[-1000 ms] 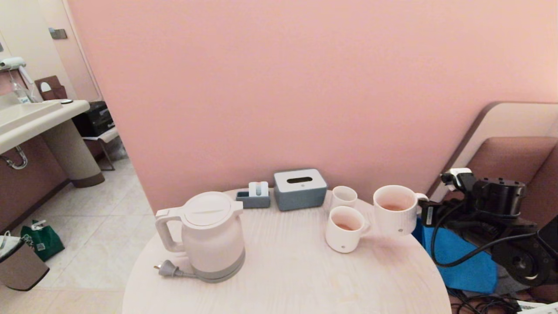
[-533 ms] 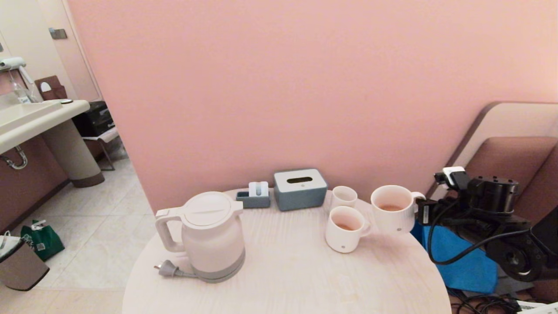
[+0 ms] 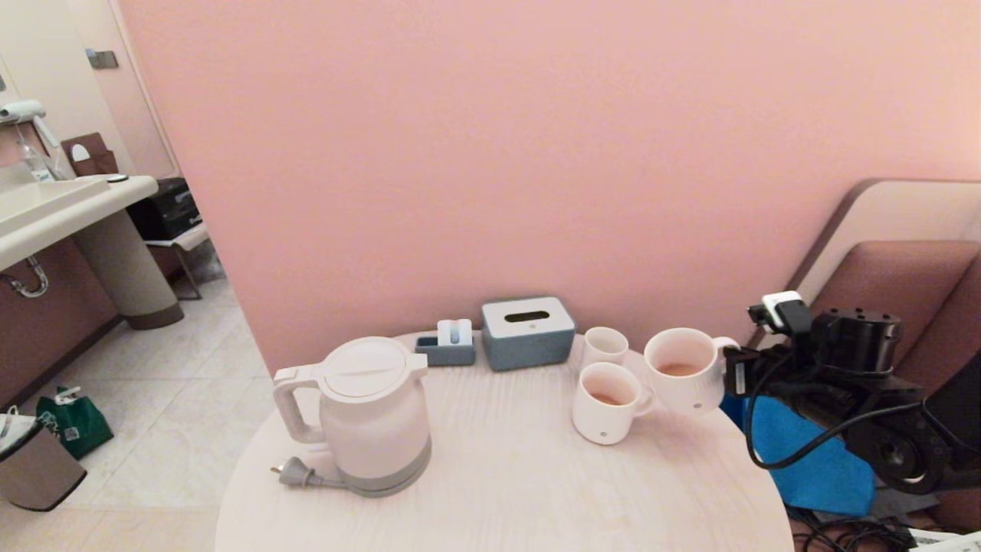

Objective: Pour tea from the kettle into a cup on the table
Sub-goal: Pour water into another cup

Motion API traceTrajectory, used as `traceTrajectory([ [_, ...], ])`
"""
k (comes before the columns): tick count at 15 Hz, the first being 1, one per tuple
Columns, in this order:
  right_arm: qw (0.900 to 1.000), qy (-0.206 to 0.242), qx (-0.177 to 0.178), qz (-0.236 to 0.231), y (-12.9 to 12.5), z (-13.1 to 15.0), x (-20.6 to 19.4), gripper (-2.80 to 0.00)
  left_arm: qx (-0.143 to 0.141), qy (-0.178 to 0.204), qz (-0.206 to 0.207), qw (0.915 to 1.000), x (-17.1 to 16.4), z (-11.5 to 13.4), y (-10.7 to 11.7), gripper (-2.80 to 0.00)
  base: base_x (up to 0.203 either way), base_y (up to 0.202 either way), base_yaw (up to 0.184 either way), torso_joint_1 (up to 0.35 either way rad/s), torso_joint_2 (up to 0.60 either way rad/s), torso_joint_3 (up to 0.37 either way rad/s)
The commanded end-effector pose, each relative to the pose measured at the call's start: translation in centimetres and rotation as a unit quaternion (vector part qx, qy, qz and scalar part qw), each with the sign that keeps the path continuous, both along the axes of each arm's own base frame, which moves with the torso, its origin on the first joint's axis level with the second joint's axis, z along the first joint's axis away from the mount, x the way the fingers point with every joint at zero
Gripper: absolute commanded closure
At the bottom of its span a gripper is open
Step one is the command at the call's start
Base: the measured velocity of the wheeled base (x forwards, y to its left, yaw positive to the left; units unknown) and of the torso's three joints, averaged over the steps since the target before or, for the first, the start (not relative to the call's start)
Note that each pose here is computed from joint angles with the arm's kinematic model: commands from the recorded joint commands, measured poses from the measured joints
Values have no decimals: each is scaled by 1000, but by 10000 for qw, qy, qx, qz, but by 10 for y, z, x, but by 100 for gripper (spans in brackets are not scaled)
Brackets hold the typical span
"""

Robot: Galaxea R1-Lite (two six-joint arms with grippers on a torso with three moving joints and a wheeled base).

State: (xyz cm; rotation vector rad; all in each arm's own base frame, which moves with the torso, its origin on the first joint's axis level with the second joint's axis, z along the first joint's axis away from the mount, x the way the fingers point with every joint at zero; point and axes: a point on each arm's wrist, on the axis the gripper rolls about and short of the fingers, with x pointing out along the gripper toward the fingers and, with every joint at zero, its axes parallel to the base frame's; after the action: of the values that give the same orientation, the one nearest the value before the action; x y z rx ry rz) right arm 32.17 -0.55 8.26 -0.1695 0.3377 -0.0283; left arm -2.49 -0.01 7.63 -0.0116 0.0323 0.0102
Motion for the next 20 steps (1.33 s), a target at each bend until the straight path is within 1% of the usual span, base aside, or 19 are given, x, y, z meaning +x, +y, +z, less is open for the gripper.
traceTrajectory([
  [1,10000,-46,-78,25,2,2,1,0,-4,7,-3,10000,0,0,0,0,0,0,0,0,0,0],
  [5,9997,-71,-234,97,8,3,3,0,-4,12,4,10000,0,0,0,0,0,0,0,0,0,0],
  [10,9987,-84,-492,126,7,6,7,0,-4,13,4,10000,0,0,0,0,0,0,0,0,0,0],
  [12,9985,-74,-531,139,7,6,7,0,-4,10,4,10000,0,0,0,0,0,0,0,0,0,0],
  [15,9970,-69,-740,223,8,6,7,0,-4,7,-2,10000,0,0,0,0,0,0,0,0,0,0],
  [17,9966,-127,-779,244,8,9,10,0,-4,12,4,10000,0,0,0,0,0,0,0,0,0,0],
  [20,9953,-91,-913,299,9,12,13,0,-4,7,4,10000,0,0,0,0,0,0,0,0,0,0],
])
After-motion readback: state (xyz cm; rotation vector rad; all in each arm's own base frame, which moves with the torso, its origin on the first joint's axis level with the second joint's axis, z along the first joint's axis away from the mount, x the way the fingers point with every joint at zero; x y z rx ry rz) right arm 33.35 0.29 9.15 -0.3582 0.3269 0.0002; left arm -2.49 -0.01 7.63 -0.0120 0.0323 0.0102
